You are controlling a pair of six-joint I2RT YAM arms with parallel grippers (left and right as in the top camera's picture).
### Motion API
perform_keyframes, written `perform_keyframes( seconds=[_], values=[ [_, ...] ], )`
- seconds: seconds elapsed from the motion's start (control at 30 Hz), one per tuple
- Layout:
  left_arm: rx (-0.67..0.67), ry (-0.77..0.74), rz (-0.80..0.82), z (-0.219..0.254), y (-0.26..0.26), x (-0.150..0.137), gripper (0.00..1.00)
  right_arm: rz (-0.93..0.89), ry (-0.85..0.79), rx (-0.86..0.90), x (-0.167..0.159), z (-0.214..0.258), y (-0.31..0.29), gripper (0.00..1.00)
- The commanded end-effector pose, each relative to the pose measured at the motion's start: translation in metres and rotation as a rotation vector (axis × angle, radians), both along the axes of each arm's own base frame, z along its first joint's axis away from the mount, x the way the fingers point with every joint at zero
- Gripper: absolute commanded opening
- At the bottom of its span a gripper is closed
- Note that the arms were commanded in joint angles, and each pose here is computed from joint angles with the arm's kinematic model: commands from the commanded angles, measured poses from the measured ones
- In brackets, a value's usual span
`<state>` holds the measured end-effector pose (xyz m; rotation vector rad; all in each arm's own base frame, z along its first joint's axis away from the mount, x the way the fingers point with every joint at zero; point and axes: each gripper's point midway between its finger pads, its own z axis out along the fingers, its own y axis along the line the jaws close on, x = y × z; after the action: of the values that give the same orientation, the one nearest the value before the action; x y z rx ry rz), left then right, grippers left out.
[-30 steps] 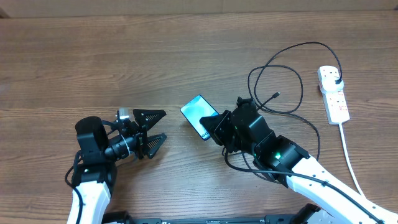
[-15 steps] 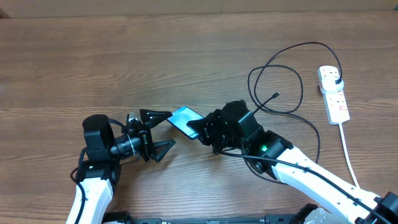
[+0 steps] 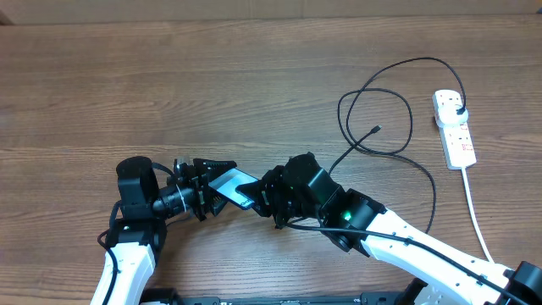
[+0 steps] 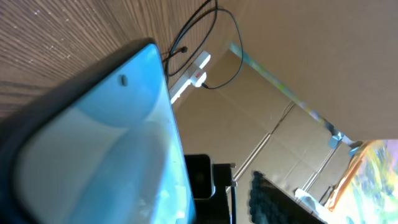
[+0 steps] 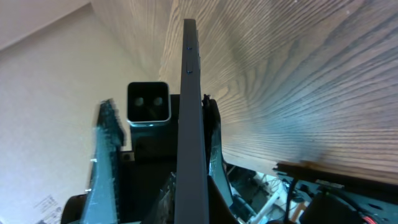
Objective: Plug charger to phone and switch on socket
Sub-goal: 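Pass the phone back to the left gripper, regrasping its side, then move the right gripper to the black cable and grasp near the USB-C plug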
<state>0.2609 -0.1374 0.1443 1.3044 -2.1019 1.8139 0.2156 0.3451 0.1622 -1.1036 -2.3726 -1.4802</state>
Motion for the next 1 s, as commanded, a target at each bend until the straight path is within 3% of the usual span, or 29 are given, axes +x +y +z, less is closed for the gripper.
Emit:
perform_keyframes(
  seconds=[0.0,0.33,0.47,0.73,0.97],
  values=[
    [0.007,0.0,0.01,-0.001,0.0,0.002,0.49,0.035,0.018,0.042,-0.011,0.01,0.009,0.04],
    [-0.005,0.026,0.022,-0.001,0.0,0.002,0.14,0.039,0.011,0.054,-0.01,0.013,0.011,0.04],
    [-0.024,0.061,0.035,-0.001,0.0,0.002,0.05,0.038,0.011,0.054,-0.01,0.013,0.011,0.05],
    [0.005,0.054,0.069,-0.005,0.005,0.007,0.04,-0.02,-0.043,-0.045,0.002,-0.003,-0.002,0.3],
    [0.081,-0.003,0.052,-0.014,0.008,0.006,0.04,-0.135,-0.418,-0.509,0.051,-0.034,-0.067,0.63]
  ],
)
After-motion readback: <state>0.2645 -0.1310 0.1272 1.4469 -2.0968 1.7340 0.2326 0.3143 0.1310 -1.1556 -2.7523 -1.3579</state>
